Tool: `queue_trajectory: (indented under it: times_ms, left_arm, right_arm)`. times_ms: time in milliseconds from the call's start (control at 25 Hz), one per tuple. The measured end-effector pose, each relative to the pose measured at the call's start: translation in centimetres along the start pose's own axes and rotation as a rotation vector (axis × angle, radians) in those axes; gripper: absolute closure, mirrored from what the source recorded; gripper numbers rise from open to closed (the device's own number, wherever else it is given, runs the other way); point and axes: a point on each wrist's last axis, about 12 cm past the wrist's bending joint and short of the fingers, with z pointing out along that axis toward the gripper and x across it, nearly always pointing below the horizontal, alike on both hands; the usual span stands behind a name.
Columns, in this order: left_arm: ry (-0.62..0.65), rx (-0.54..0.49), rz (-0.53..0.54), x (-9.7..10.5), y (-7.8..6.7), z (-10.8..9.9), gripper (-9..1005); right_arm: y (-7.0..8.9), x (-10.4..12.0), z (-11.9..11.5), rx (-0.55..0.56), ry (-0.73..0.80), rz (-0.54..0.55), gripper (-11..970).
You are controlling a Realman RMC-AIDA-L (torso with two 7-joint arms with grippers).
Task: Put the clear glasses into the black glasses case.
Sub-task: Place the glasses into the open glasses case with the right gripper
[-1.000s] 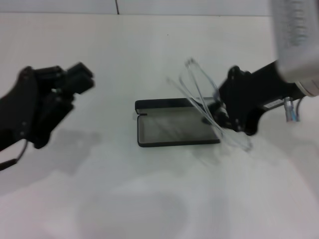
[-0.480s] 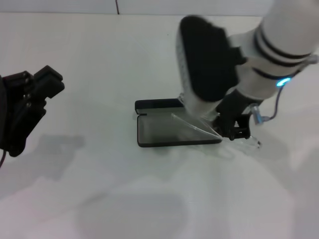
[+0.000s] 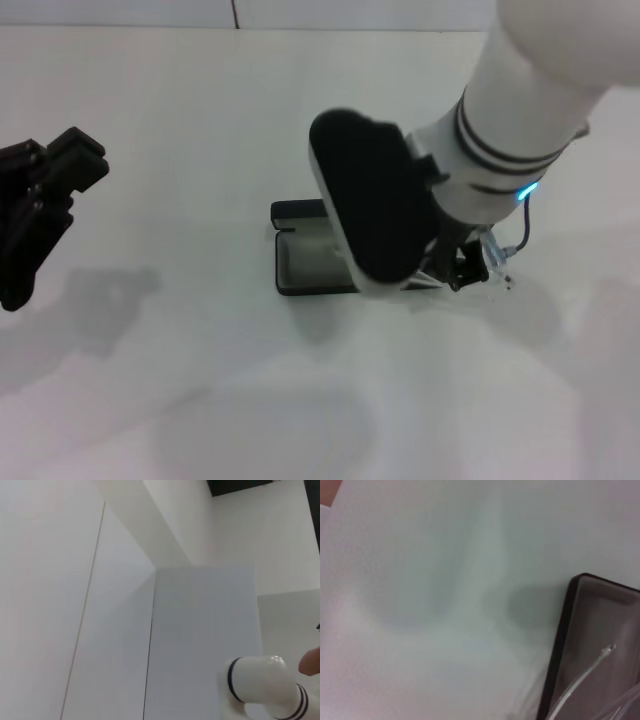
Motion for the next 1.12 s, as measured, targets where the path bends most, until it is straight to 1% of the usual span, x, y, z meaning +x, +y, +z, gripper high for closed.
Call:
queue_trajectory:
  times_ms: [200,440,760,1120]
  left_arm:
    - [-0.002,-0.011,0.007,-0.1,0.1,-0.2,908]
    - [-0.014,-0.04,0.026,-0.4,0.2,-0.5,908]
    - [-0.017,-0.07,0.038,-0.4,0.2,-1.0,907]
    - [-0.019,-0.101,0.042,-0.3,-0.3,-1.6,907]
  right_arm:
    - [0.5,-0.6,1.3,0.059,0.052,-0.079,864]
    - [0.4,-1.2,2.1,0.12,0.072,-0.154,865]
    - [0.3,-1.7,2.6,0.161,0.057,-0.238,865]
    - [1.1,-2.2,4.4,0.201,0.095,-0.353,865]
